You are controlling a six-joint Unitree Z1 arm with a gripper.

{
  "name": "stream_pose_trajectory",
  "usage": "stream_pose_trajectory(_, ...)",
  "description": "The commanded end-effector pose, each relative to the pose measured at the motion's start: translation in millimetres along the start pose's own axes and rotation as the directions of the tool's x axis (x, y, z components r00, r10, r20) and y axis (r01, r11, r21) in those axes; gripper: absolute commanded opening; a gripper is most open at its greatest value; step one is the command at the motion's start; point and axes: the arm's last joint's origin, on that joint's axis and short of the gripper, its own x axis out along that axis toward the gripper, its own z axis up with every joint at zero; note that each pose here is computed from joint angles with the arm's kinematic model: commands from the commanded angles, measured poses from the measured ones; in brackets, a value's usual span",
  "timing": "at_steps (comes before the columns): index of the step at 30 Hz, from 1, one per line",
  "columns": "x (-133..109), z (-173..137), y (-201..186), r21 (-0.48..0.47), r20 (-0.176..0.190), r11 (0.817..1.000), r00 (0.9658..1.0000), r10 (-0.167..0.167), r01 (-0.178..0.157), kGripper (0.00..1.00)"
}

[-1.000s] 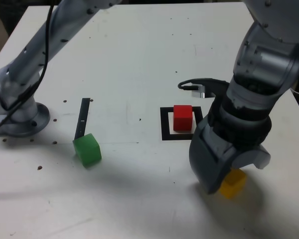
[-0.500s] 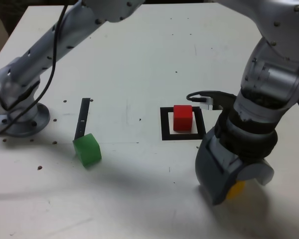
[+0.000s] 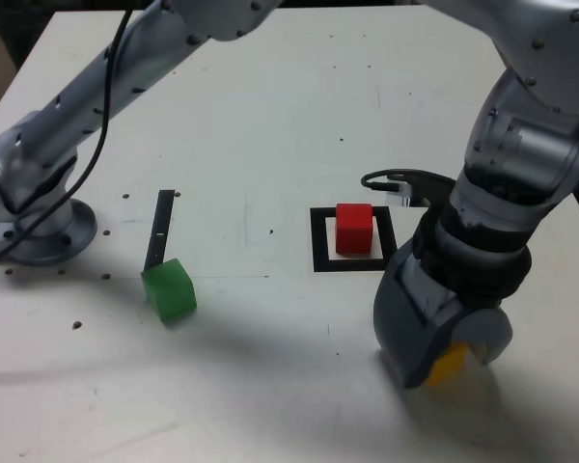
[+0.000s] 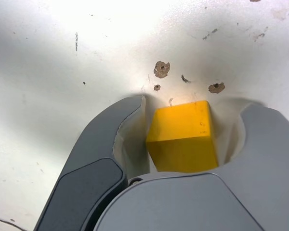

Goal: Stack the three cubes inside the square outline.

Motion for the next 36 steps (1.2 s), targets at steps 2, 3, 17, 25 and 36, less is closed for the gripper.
stream_pose_trajectory(2, -4.7, -1.2, 1.2, 0.003, -0.001, 1.000, 0.9999, -0.014, 0.014, 0.53)
stream_pose_trajectory(3, -5.5, -1.5, 1.1, 0.004, -0.002, 1.000, 0.9998, -0.017, 0.017, 0.51)
stream_pose_trajectory(17, -35.3, -23.6, 15.5, 0.040, 0.027, 0.999, 0.9996, 0.003, -0.004, 0.19)
stream_pose_trajectory(25, -59.7, -44.2, 30.4, 0.188, 0.055, 0.981, 0.9974, 0.047, -0.056, 0.11)
stream_pose_trajectory(36, -101.6, -95.9, 101.2, 0.477, 0.148, 0.854, 0.9767, 0.155, -0.208, 0.02)
